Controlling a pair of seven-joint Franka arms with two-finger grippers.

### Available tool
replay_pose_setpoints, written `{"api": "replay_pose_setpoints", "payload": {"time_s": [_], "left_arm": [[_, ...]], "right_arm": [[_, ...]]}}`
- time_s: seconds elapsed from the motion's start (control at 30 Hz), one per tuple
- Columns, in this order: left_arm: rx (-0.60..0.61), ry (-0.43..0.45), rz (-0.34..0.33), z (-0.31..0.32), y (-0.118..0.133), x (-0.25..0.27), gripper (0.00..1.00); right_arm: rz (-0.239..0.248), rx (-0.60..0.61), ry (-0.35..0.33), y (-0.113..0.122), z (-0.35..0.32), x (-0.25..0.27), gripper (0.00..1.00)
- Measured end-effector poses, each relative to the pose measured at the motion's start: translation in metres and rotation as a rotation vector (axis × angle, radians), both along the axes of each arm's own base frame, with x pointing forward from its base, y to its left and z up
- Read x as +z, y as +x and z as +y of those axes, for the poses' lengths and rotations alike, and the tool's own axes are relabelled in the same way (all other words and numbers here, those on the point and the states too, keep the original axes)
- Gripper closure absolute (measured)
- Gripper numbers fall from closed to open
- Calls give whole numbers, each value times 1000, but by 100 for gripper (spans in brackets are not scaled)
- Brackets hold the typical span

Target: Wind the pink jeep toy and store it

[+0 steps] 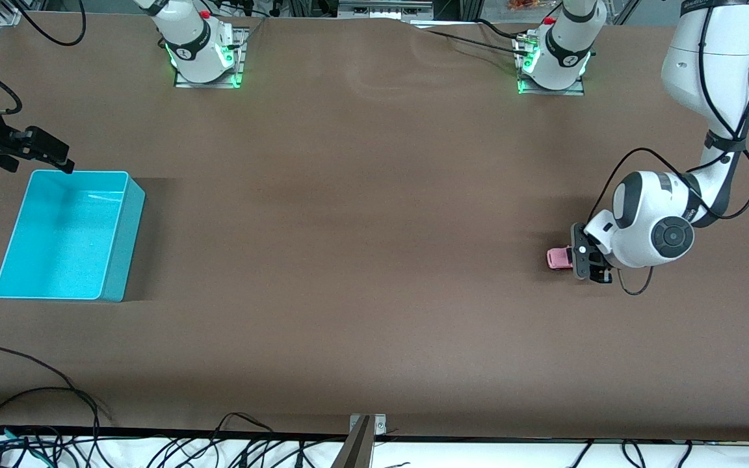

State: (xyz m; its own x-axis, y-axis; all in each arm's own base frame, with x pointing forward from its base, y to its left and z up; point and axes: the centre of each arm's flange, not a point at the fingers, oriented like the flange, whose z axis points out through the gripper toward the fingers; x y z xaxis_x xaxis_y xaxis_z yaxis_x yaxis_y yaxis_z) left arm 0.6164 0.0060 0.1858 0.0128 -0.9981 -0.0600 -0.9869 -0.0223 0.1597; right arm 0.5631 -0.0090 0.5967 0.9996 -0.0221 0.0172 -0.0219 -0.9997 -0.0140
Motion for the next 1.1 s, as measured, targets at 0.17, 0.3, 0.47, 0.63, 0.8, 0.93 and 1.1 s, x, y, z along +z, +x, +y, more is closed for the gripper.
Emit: {"api": "replay_pose_setpoints", "payload": {"time_s": [0.17, 0.3, 0.47, 0.63, 0.8, 0.93, 1.1], "left_arm": [[-13, -8, -2, -9, 0, 2, 44], [-18, -11, -2, -13, 0, 2, 44], [-21, -12, -2, -13, 0, 2, 44], [-41, -17, -2, -16, 0, 2, 33], [-56, -25, -5, -24, 1, 4, 25], [-67, -32, -8, -32, 1, 6, 24], [-68, -34, -9, -33, 1, 7, 46]], "right_arm": [[1, 0, 0, 0, 0, -1, 0], [2, 0, 0, 0, 0, -1, 0], [2, 0, 0, 0, 0, -1, 0], [2, 0, 0, 1, 0, -1, 0], [2, 0, 0, 1, 0, -1, 0], [2, 0, 0, 1, 0, -1, 0], [2, 0, 0, 1, 0, -1, 0]]}}
